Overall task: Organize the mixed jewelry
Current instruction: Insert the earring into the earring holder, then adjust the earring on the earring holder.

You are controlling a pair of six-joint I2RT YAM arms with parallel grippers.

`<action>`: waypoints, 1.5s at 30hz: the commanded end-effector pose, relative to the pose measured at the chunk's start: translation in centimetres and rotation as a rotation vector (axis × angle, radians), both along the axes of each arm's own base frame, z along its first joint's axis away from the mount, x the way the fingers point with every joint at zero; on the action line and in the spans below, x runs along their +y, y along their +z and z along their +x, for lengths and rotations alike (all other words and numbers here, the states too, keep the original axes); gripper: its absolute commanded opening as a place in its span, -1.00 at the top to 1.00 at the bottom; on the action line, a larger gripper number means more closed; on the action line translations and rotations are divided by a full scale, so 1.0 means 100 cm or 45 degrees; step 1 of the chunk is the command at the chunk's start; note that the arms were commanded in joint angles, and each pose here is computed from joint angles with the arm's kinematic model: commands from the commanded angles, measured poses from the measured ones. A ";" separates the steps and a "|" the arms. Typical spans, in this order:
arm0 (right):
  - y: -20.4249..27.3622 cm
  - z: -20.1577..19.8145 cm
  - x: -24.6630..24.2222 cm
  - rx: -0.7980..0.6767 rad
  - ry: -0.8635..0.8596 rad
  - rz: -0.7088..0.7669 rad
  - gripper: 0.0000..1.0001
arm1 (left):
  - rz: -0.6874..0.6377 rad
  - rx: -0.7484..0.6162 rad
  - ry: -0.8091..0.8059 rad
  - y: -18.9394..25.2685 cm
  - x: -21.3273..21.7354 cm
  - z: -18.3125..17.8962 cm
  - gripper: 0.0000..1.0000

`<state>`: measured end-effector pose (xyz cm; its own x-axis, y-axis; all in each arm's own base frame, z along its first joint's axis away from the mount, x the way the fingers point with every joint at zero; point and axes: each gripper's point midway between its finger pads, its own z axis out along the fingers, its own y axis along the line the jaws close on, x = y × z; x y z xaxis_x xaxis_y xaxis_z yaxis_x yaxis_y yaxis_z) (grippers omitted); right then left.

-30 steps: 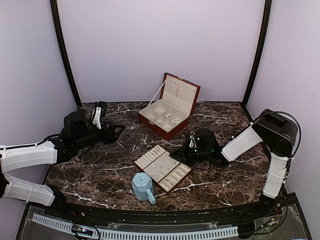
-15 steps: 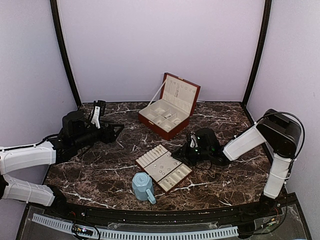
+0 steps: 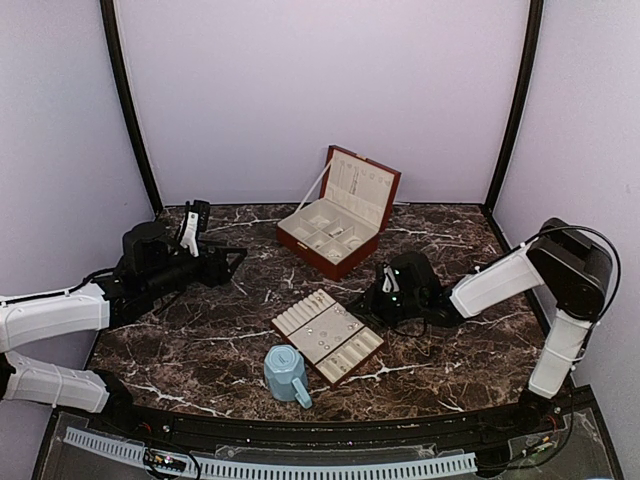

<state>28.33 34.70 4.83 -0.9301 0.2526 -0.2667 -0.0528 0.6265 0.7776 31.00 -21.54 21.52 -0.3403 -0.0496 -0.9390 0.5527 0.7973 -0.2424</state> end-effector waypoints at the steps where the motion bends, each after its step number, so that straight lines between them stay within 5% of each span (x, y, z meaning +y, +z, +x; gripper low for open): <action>1: 0.017 0.006 0.001 -0.083 -0.002 -0.039 0.67 | -0.004 0.002 0.022 0.001 0.006 -0.003 -0.33; 24: 0.004 0.002 0.022 -0.141 0.188 -0.249 0.94 | -0.011 0.018 0.040 0.000 0.008 -0.003 -0.33; 36: -0.004 0.000 0.016 -0.116 0.186 -0.295 0.94 | -0.007 0.014 0.043 0.000 0.008 -0.001 -0.33; 45: 0.034 0.004 0.024 -0.216 0.193 -0.200 0.82 | -0.005 0.023 0.063 0.003 0.011 -0.001 -0.36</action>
<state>28.29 36.29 4.85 -0.9200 0.0468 -0.3892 -0.2243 0.7515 0.6205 30.95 -21.09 21.18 -0.3606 -0.0544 -0.9311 0.5276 0.8113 -0.2518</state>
